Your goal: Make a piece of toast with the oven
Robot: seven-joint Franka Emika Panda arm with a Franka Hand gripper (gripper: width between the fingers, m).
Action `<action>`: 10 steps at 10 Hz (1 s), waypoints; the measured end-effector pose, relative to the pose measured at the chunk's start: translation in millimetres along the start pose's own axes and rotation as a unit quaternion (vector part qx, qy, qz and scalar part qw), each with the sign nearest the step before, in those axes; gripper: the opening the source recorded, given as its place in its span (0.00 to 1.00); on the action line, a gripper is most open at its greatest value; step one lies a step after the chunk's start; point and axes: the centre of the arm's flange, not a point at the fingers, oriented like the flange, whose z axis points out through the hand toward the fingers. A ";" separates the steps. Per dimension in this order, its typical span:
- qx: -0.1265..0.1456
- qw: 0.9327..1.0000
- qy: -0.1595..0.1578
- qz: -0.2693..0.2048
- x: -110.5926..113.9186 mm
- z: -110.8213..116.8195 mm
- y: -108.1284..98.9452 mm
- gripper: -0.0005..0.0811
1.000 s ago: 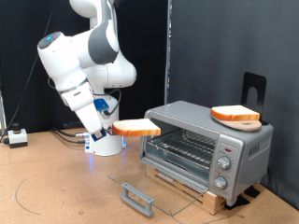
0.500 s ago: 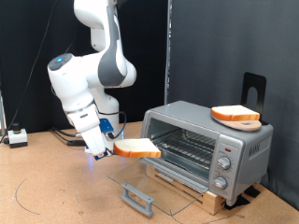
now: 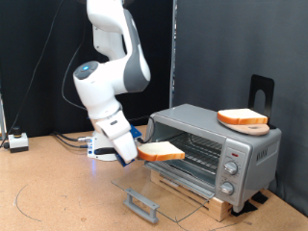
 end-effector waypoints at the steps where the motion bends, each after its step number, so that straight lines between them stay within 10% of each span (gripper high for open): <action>1: -0.004 1.000 -0.008 -0.005 12.4 3.7 -9.8 0.49; 10: -0.054 0.995 -0.045 -0.076 93.7 32.6 -99.3 0.49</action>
